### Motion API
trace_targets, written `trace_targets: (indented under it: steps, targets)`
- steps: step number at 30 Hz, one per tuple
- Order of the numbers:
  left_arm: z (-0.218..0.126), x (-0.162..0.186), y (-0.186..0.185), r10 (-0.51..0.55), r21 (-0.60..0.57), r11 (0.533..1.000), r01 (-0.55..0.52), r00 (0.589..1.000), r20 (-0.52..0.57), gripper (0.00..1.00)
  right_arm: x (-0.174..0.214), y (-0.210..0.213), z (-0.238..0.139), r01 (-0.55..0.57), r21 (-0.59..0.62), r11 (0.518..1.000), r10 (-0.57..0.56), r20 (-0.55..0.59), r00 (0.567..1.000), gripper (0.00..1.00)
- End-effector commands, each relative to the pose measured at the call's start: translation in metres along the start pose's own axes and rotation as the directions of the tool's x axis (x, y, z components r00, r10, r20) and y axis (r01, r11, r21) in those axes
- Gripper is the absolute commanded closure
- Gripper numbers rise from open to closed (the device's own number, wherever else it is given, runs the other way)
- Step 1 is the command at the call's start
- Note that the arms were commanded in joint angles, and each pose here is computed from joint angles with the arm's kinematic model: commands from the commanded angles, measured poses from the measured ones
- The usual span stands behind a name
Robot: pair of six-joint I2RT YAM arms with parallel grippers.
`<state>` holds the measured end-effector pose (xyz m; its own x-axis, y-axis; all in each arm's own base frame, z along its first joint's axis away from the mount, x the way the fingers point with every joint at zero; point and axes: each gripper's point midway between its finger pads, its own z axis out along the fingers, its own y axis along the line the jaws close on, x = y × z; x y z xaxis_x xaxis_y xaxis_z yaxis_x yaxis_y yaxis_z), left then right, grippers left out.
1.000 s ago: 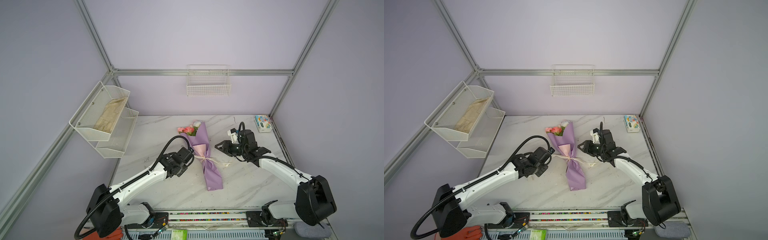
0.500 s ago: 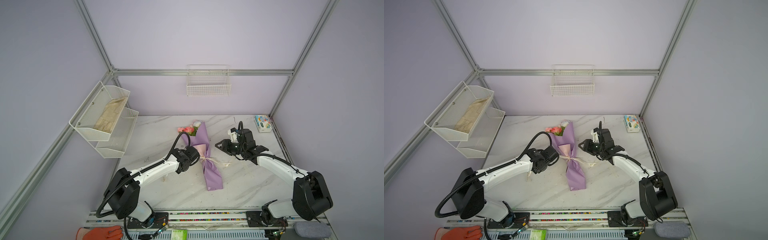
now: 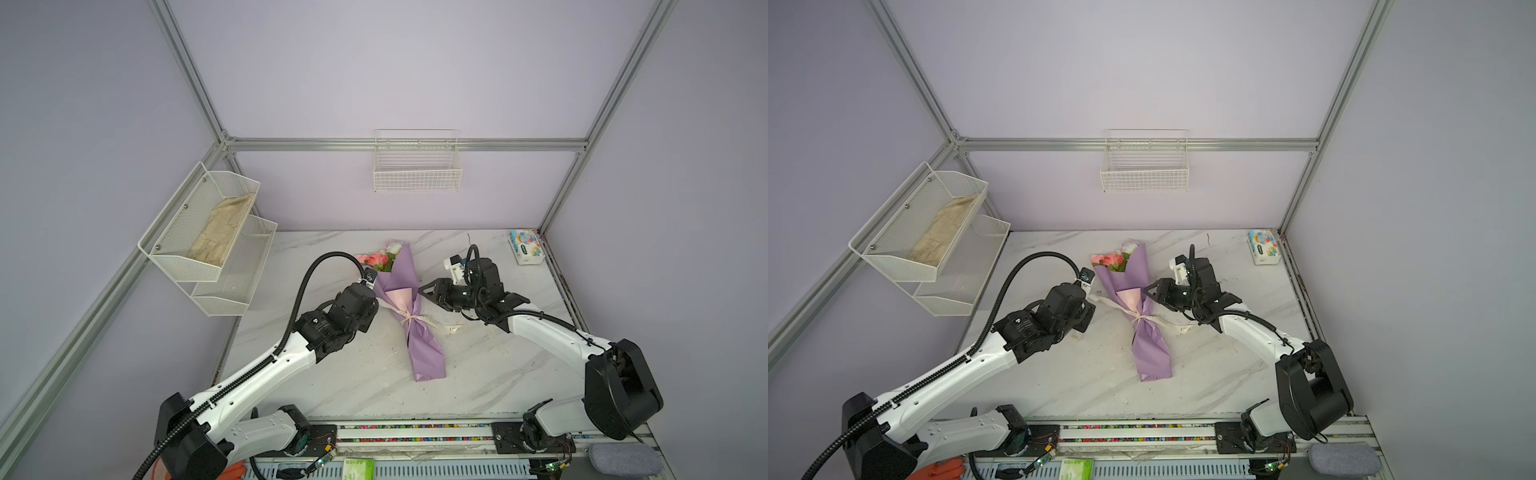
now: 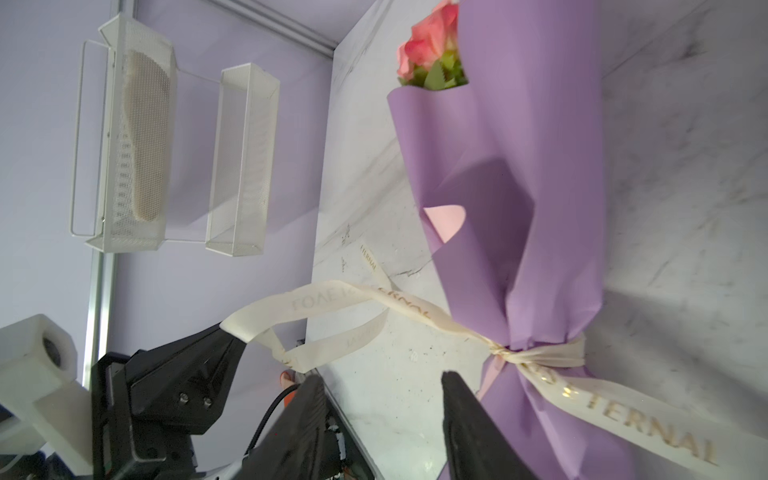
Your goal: Tie the bouquet of fake flowers
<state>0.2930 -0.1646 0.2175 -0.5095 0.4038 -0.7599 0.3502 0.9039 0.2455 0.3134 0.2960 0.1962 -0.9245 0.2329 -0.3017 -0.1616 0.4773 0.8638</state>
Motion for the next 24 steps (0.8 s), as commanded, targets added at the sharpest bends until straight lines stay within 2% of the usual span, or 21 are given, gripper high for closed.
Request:
trace_targets:
  steps: [1,6,8,10,12,17,24]
  targets:
    - [-0.001,-0.012,-0.026,0.025,0.146,0.988,-0.039,0.995,0.099,1.00,0.013,0.017,0.016,-0.045,-0.076,0.996,0.042,-0.046,0.998,0.51]
    - [-0.004,-0.011,-0.057,0.060,0.310,0.946,-0.094,0.991,0.118,1.00,0.016,0.029,0.026,-0.052,-0.106,0.993,0.048,-0.046,0.998,0.51]
    - [-0.005,-0.011,-0.066,0.060,0.356,0.929,-0.100,0.991,0.123,1.00,0.013,0.023,0.024,-0.046,-0.061,0.997,0.045,-0.023,0.999,0.51]
    - [-0.007,-0.016,-0.072,0.040,0.393,0.915,-0.087,0.991,0.128,1.00,0.014,0.030,0.023,-0.057,-0.086,0.995,0.058,-0.001,0.998,0.50]
    - [-0.009,-0.018,-0.077,0.031,0.417,0.905,-0.086,0.990,0.135,1.00,0.020,0.038,0.023,-0.085,-0.138,0.987,0.082,-0.028,0.996,0.50]
    - [-0.013,-0.015,-0.085,0.040,0.463,0.880,-0.103,0.989,0.143,1.00,0.027,0.049,0.026,-0.085,-0.171,0.982,0.075,-0.064,0.995,0.48]
    - [-0.017,-0.005,-0.084,0.041,0.467,0.878,-0.103,0.989,0.140,1.00,0.048,0.069,0.034,-0.081,-0.239,0.968,0.040,-0.173,0.984,0.48]
